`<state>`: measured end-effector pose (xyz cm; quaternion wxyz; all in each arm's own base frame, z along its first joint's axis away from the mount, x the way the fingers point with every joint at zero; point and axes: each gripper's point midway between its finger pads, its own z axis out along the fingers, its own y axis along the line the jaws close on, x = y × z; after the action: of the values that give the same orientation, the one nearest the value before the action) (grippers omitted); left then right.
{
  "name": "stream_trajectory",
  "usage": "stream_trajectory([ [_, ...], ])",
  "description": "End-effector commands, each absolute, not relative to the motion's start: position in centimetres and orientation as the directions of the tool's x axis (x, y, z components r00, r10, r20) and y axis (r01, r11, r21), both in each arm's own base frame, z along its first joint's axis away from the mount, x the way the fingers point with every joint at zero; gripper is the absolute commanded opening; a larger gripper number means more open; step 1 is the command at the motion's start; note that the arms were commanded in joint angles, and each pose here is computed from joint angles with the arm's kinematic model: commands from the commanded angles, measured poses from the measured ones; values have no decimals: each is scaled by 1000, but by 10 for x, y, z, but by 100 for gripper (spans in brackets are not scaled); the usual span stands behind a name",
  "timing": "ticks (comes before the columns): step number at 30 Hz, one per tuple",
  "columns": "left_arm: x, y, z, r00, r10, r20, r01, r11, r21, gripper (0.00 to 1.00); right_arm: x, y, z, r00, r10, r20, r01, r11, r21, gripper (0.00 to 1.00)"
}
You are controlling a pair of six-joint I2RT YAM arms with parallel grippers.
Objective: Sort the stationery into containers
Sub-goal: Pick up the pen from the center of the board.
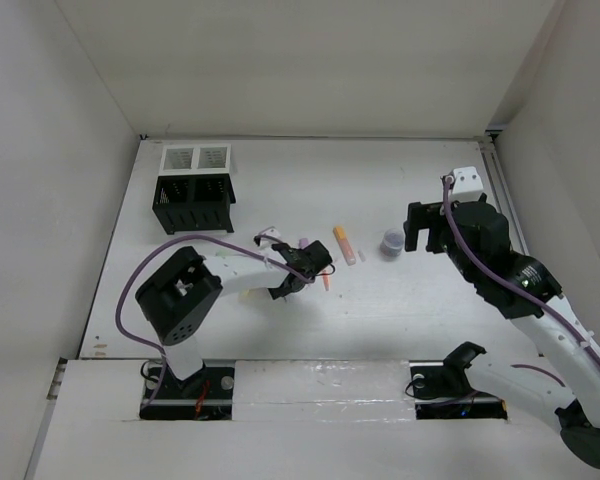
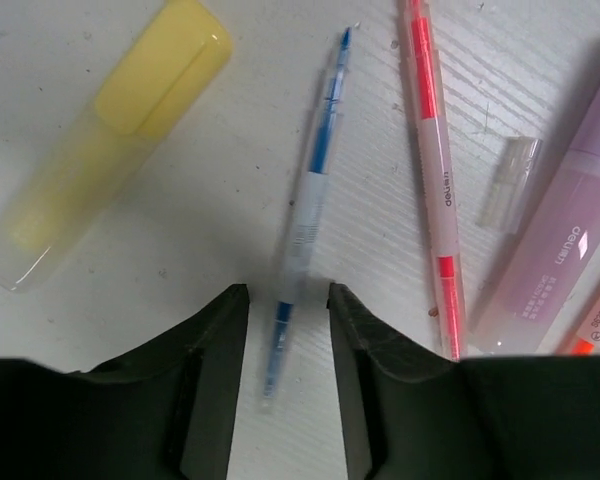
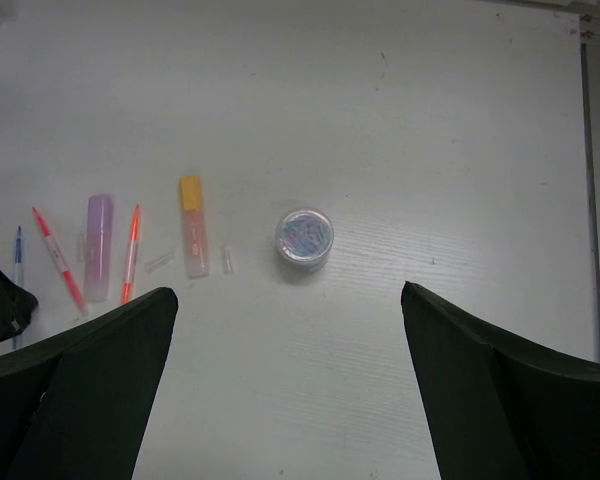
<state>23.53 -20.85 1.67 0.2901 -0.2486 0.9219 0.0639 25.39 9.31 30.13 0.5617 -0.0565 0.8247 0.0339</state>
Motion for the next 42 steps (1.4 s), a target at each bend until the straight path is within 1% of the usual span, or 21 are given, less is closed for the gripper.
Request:
stream_trajectory([
  [1,215,-194,-16,-729,-475,-493,-551,835,10,31,257,97,317,-315,-11,-949,-143,989,36,100],
  [2,215,-189,-18,-728,-478,-492,-558,829,19,24,257,97,317,-315,-11,-949,-143,989,36,100],
  [4,214,-187,-20,-728,-485,-485,-559,829,9,18,257,97,317,-315,-11,-949,-143,989,36,100],
  [6,213,-184,-22,-725,-498,-476,-566,824,1,8,256,99,317,-317,-11,-948,-153,987,40,100],
  [7,213,-186,-21,-722,-508,-470,-566,824,-23,0,256,99,317,-317,-11,-948,-153,987,40,100],
  [12,208,-179,-19,-717,-523,-461,-573,819,-38,0,260,112,315,-311,-13,-950,-204,977,54,100],
  [17,214,-189,-8,-752,-451,-482,-484,873,-62,0,261,122,314,-300,-12,-954,-254,965,68,100],
  [20,215,-201,12,-744,-398,-537,-435,898,-62,0,263,126,314,-301,-12,-954,-263,962,70,100],
  [21,214,-196,20,-738,-365,-567,-425,905,-29,0,263,126,314,-301,-12,-954,-263,962,70,100],
  [24,214,-201,44,-723,-344,-599,-407,913,-33,0,266,129,315,-292,-16,-956,-276,959,68,100],
  [27,220,-210,70,-697,-352,-625,-380,920,-95,0,270,136,306,-313,-40,-949,-298,953,58,100],
  [30,219,-203,90,-686,-341,-643,-360,927,-107,0,275,142,300,-321,-45,-946,-307,950,59,100],
  [31,220,-200,104,-668,-349,-657,-351,927,-135,0,277,147,294,-339,-56,-939,-319,946,58,100],
  [35,229,-202,153,-637,-306,-708,-232,951,-203,0,285,168,277,-378,-101,-920,-401,914,65,100],
  [36,230,-200,162,-642,-280,-714,-197,960,-199,0,287,179,276,-372,-108,-922,-444,893,74,100],
  [39,239,-187,190,-598,-310,-739,-174,950,-258,0,297,191,258,-418,-139,-898,-460,884,77,99],
  [41,245,-176,203,-579,-272,-769,-134,962,-239,0,305,201,246,-433,-155,-888,-469,880,75,97],
  [42,247,-175,203,-587,-259,-767,-119,965,-234,0,305,210,245,-433,-162,-886,-490,868,80,96],
])
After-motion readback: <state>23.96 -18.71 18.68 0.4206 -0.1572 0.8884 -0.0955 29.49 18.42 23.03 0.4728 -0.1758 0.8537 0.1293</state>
